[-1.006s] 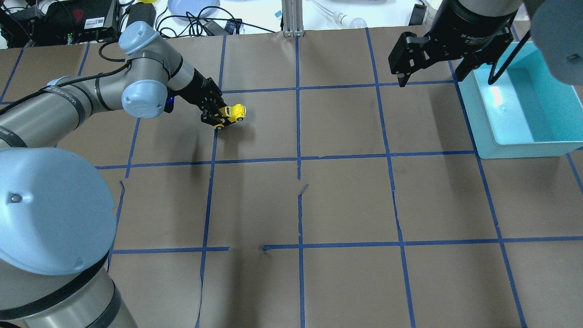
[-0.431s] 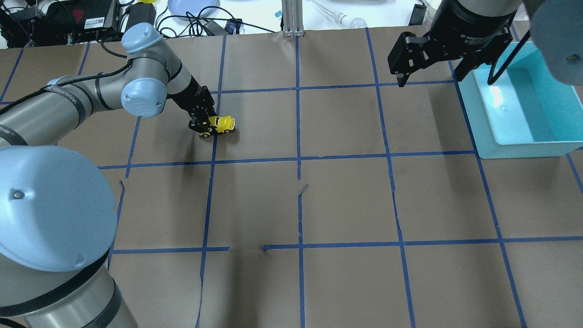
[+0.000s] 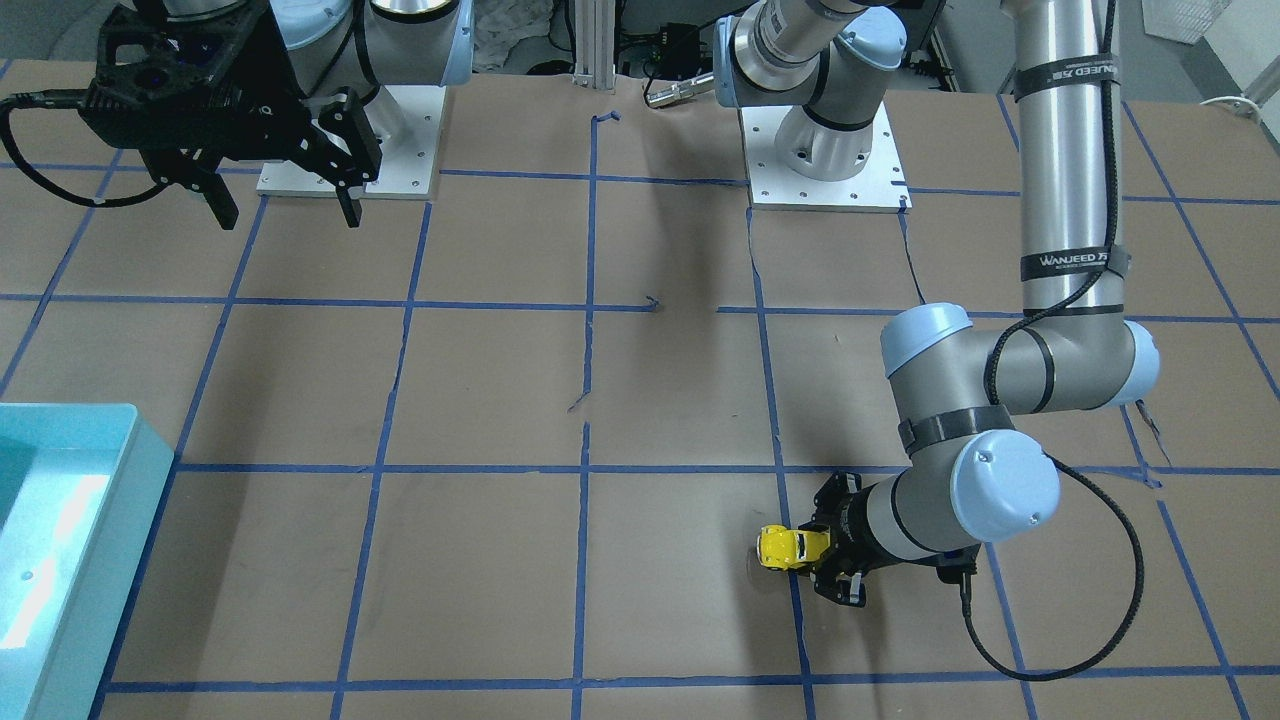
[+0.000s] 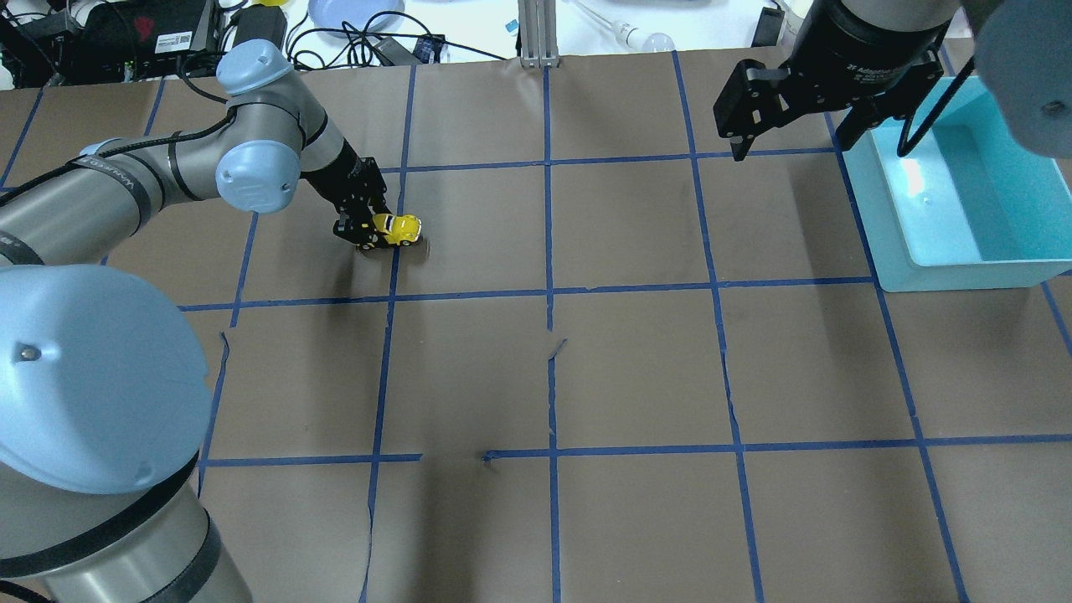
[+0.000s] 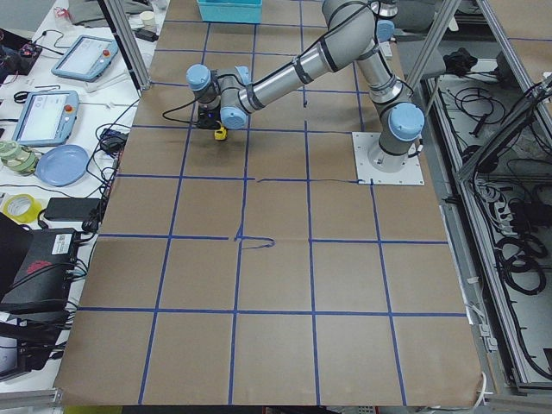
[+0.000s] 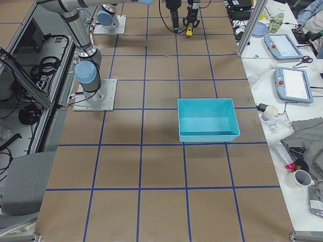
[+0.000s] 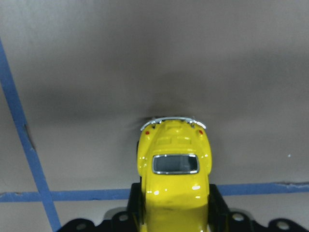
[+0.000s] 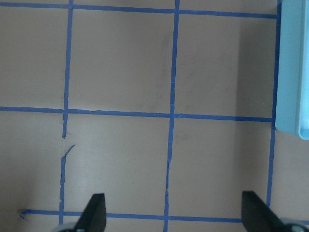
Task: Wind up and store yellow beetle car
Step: 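Drag the held car backward along the table with the left gripper, then open the left gripper and lift it, releasing the car to roll, then move the right gripper over the rolled car while the left arm rises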
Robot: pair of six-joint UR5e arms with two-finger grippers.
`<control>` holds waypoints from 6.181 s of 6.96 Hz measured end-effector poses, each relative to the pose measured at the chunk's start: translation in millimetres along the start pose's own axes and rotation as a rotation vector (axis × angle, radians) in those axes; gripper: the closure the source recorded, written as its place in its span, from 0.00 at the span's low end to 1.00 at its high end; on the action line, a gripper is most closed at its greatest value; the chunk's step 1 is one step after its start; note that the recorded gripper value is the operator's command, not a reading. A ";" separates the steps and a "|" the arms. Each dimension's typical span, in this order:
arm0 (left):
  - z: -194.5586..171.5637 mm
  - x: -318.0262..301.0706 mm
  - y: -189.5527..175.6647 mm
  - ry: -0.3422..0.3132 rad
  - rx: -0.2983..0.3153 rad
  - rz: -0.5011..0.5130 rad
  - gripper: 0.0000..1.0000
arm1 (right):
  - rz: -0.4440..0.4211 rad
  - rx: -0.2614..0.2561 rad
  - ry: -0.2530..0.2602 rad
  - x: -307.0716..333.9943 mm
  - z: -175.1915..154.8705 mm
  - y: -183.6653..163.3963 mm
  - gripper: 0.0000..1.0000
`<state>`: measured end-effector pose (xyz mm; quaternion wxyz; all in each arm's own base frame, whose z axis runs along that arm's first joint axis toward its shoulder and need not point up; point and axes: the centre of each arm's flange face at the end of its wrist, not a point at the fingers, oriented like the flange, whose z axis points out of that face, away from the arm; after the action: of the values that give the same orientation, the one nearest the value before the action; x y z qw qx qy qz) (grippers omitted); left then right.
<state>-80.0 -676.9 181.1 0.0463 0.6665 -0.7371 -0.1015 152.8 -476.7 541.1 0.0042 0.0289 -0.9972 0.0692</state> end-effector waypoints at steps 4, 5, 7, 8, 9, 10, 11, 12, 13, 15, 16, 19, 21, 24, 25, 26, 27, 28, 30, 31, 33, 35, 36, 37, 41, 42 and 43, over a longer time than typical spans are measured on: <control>-8.0 0.8 -54.2 0.006 0.030 -0.040 1.00 | 0.000 0.000 0.000 0.0 -0.1 -0.1 0.00; -13.1 1.6 -66.8 0.014 0.035 -0.042 1.00 | 0.000 0.001 -0.001 -0.1 -0.2 -0.1 0.00; -20.8 0.2 -93.9 0.025 0.037 -0.038 1.00 | 0.001 0.001 -0.002 0.0 -0.1 -0.1 0.00; -23.1 -1.9 -107.9 0.027 0.037 -0.023 1.00 | 0.001 0.001 -0.002 -0.1 -0.1 -0.1 0.00; -25.6 -4.4 -123.2 0.030 0.034 -0.020 1.00 | 0.000 0.001 -0.001 0.0 -0.2 -0.1 0.00; -27.5 -6.8 -136.2 0.033 0.031 -0.026 1.00 | 0.000 0.000 -0.001 -0.1 0.0 -0.1 0.00; -28.5 -8.9 -146.9 0.034 0.031 -0.031 1.00 | 0.000 0.000 -0.001 -0.1 0.2 -0.2 0.00; -29.5 -11.2 -157.9 0.036 0.032 -0.037 1.00 | 0.000 0.000 -0.002 -0.3 0.3 -0.1 0.00; -31.4 -13.1 -167.9 0.040 0.033 -0.047 1.00 | 0.000 0.000 -0.002 -0.5 0.3 -0.1 0.00; -36.1 -17.8 -188.3 0.049 0.034 -0.052 1.00 | 0.000 0.000 -0.003 -0.6 0.3 -0.1 0.00; -38.6 -21.4 -200.9 0.053 0.034 -0.046 1.00 | 0.000 -0.001 -0.004 -0.7 0.7 0.1 0.00; -40.0 -30.0 -230.1 0.057 0.029 -0.024 0.48 | 0.001 -0.004 -0.007 -1.1 2.1 0.5 0.00; -40.2 -31.8 -239.3 0.070 0.030 -0.037 0.07 | 0.001 -0.004 -0.008 -1.1 2.3 0.6 0.00; -60.5 -25.9 -234.7 0.144 0.078 -0.040 0.05 | 0.001 -0.004 -0.009 -1.2 2.3 0.6 0.00; -68.5 -25.5 -229.7 0.156 0.087 -0.032 0.05 | 0.001 -0.004 -0.009 -1.2 2.3 0.6 0.00; -75.4 -25.5 -224.4 0.162 0.094 -0.021 0.05 | 0.001 -0.004 -0.009 -1.2 2.3 0.6 0.00; -81.5 -24.9 -216.4 0.165 0.101 0.004 0.05 | 0.000 -0.004 -0.009 -1.2 2.3 0.6 0.00; -87.5 -23.6 -204.9 0.158 0.129 0.047 0.05 | 0.000 -0.004 -0.008 -1.2 2.3 0.6 0.00; -105.2 -20.4 -164.7 0.105 0.262 0.216 0.00 | 0.000 -0.004 -0.007 -1.1 2.3 0.6 0.00; -119.2 -21.0 -141.0 0.073 0.318 0.326 0.00 | 0.000 -0.004 -0.007 -1.1 2.3 0.6 0.00; -175.7 -29.5 -106.2 -0.008 0.343 0.630 0.00 | 0.000 -0.004 -0.007 -1.0 2.3 0.6 0.00; -238.1 -46.6 -49.6 -0.100 0.320 1.013 0.00 | 0.000 -0.004 -0.006 -1.0 2.3 0.6 0.00; -250.5 -58.9 -21.2 -0.154 0.296 1.145 0.00 | 0.000 -0.004 -0.006 -0.9 2.3 0.6 0.00; -255.1 -69.8 -5.7 -0.194 0.278 1.202 0.00 | 0.000 -0.005 -0.006 -0.9 2.4 0.7 0.00; -276.6 -102.8 47.9 -0.206 0.210 1.474 0.00 | -0.337 -0.062 -0.019 4.3 35.5 -11.1 0.00; -281.9 -113.6 58.1 -0.186 0.183 1.499 0.00 | -0.468 -0.078 -0.030 10.4 59.8 -26.4 0.00; -284.0 -127.1 64.8 -0.185 0.158 1.502 0.00 | -0.624 -0.076 -0.041 15.3 97.5 -52.9 0.00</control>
<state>-71.7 -569.9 480.2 -0.0067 -0.0241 -0.9987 -0.0449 140.2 -543.4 452.1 0.0060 0.3348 -0.9419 0.0269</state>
